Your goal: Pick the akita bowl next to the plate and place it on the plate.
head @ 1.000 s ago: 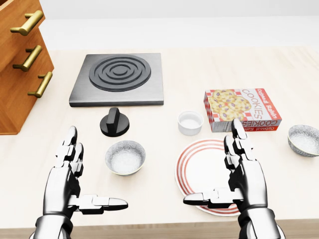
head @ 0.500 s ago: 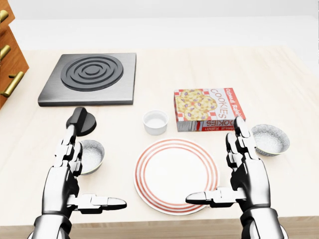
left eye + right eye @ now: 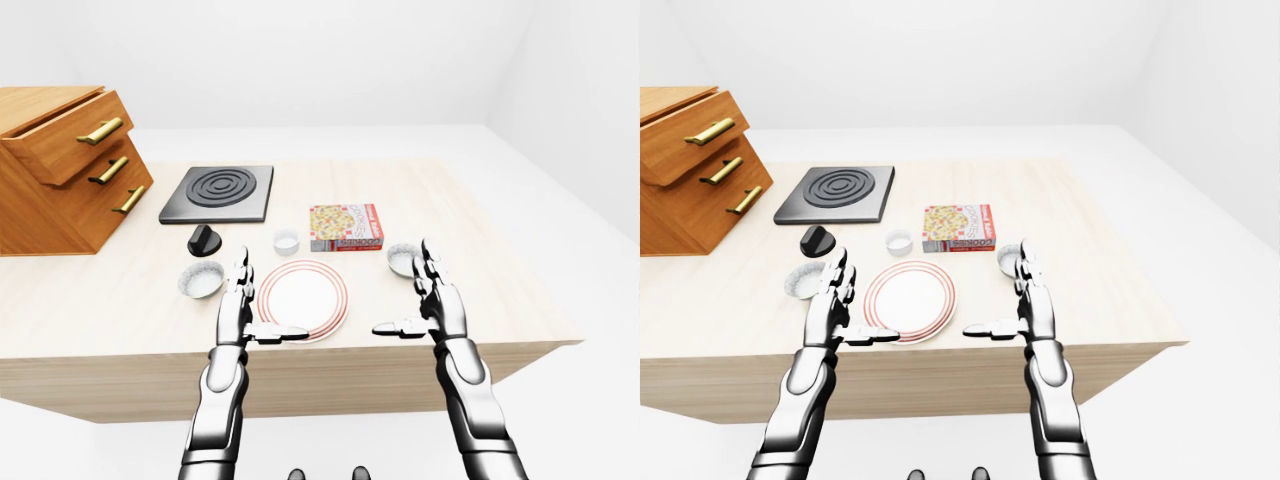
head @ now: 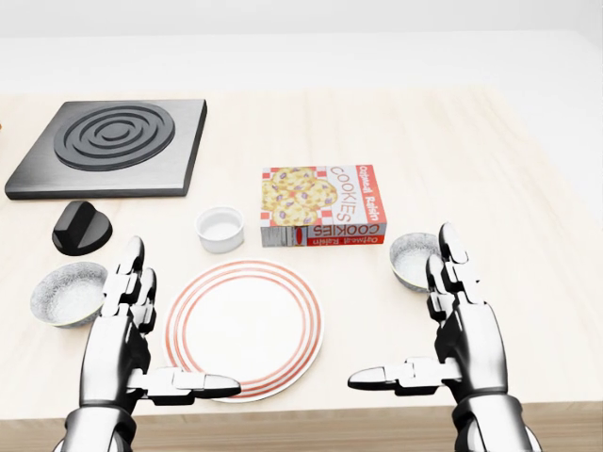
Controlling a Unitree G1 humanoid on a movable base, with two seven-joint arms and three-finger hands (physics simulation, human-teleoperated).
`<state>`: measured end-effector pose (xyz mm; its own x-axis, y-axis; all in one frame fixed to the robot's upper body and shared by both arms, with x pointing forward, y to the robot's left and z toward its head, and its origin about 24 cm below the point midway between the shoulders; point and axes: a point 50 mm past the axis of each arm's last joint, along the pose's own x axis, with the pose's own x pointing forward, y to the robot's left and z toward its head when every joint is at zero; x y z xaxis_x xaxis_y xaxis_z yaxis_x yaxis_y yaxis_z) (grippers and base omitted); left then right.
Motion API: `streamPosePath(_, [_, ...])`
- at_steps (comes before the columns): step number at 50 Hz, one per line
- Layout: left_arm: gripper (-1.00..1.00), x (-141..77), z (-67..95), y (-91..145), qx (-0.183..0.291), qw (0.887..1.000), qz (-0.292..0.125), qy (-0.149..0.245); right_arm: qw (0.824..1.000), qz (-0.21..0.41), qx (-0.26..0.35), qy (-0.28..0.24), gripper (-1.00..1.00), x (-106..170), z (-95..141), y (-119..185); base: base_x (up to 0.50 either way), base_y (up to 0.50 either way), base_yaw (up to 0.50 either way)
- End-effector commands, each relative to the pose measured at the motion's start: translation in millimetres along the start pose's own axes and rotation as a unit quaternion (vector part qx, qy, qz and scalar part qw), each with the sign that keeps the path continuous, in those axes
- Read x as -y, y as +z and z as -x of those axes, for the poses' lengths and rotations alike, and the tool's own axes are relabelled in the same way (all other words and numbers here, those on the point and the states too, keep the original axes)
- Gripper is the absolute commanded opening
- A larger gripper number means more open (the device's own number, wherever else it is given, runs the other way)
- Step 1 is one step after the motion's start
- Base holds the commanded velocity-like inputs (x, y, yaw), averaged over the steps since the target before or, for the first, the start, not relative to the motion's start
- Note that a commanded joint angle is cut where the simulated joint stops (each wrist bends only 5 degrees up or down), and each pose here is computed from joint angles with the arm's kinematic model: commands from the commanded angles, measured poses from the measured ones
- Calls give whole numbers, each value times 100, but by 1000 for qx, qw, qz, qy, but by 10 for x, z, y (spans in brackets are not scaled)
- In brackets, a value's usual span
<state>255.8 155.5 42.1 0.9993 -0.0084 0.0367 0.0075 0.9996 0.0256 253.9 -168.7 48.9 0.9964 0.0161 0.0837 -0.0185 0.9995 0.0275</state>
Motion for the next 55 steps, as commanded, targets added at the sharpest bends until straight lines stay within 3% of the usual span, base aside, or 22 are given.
streamPosePath(1, [100, -10, 3, 2, 0, 1000, -1, 2, 999, 39, -22, -1, 100, -78, -15, -95, 0, 0, 0])
streamPosePath(10, [100, -20, 4, 9, -1, 1000, 4, 4, 997, 68, -16, 17, 100, -112, 32, -61, 0, 0, 0])
streamPosePath(39, [100, -28, 6, 1, 0, 1000, 8, 6, 997, 66, -22, 13, 100, -81, 30, -86, 19, -2, 0])
streamPosePath(55, [100, -29, 5, 21, 0, 1000, 7, 6, 998, 64, -17, 11, 100, -81, 30, -68, 1, 0, 0])
